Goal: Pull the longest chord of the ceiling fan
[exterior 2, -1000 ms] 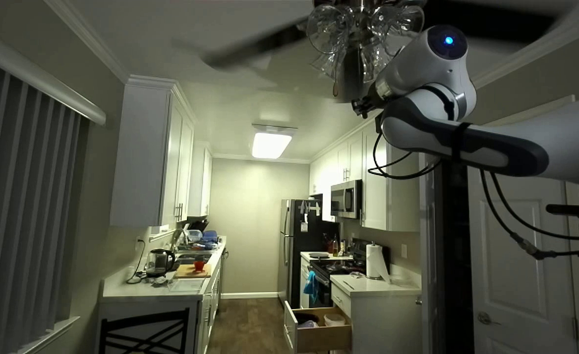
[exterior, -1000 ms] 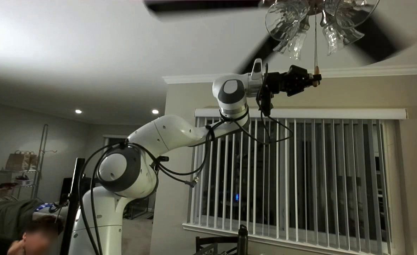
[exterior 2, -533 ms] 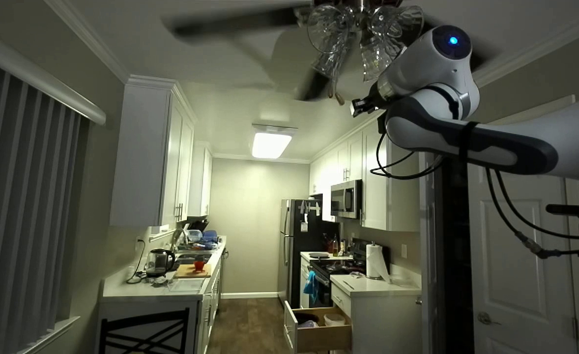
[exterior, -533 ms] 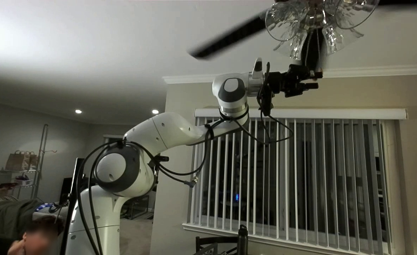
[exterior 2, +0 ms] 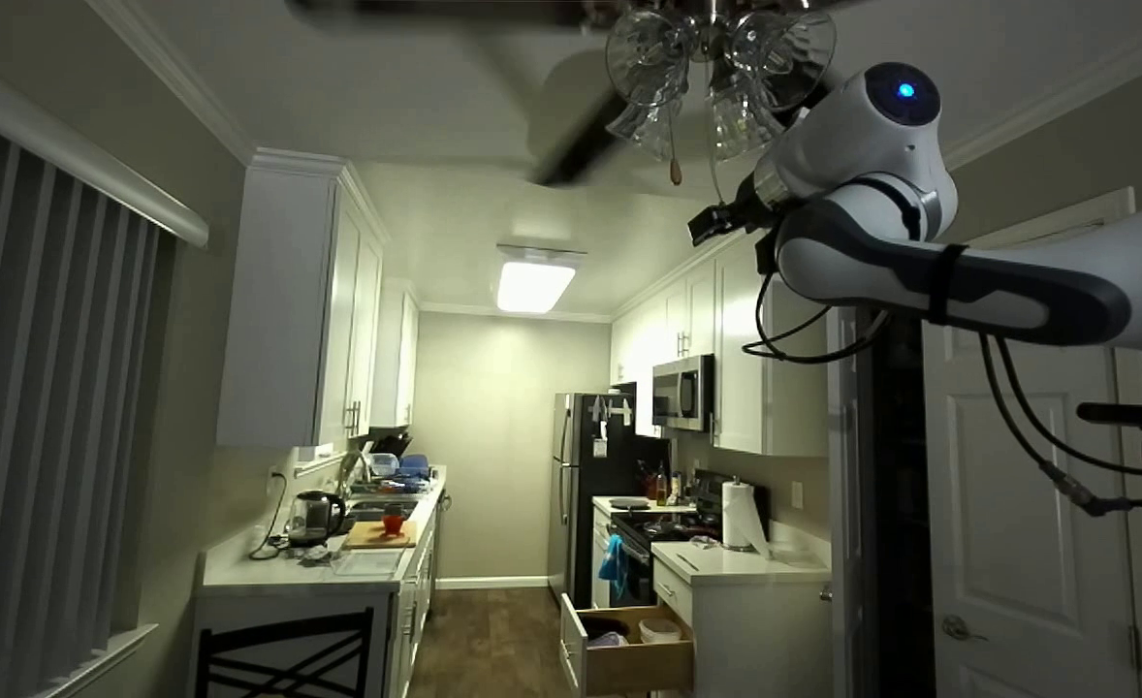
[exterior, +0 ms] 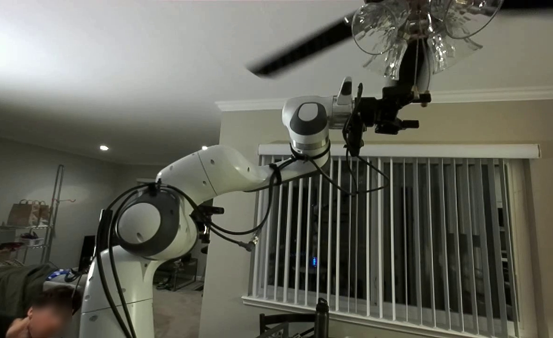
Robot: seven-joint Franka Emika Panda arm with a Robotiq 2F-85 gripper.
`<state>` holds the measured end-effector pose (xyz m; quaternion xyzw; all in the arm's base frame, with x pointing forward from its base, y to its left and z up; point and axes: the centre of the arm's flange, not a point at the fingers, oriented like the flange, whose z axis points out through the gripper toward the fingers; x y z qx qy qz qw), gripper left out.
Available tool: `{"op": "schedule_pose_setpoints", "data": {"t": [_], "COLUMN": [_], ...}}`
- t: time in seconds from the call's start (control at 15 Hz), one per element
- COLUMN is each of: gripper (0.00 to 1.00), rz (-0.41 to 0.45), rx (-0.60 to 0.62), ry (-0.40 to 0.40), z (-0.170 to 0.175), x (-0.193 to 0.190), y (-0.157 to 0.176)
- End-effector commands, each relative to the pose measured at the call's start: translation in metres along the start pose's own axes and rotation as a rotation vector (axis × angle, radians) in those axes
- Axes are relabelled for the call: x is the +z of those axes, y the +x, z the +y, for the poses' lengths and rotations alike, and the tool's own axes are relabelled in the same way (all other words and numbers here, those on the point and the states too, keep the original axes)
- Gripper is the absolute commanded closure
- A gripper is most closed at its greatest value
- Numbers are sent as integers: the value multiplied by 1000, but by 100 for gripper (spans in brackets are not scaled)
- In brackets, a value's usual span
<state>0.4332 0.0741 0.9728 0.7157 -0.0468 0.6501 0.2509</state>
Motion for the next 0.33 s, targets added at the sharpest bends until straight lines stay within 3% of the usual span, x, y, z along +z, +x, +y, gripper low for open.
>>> {"op": "schedule_pose_setpoints", "data": {"t": [0.0,0.27], "gripper": [0,0], "rz": [-3,-7], "rx": [0,3], "ry": [4,11], "z": [2,3], "x": [1,2], "y": [-1,-3]}}
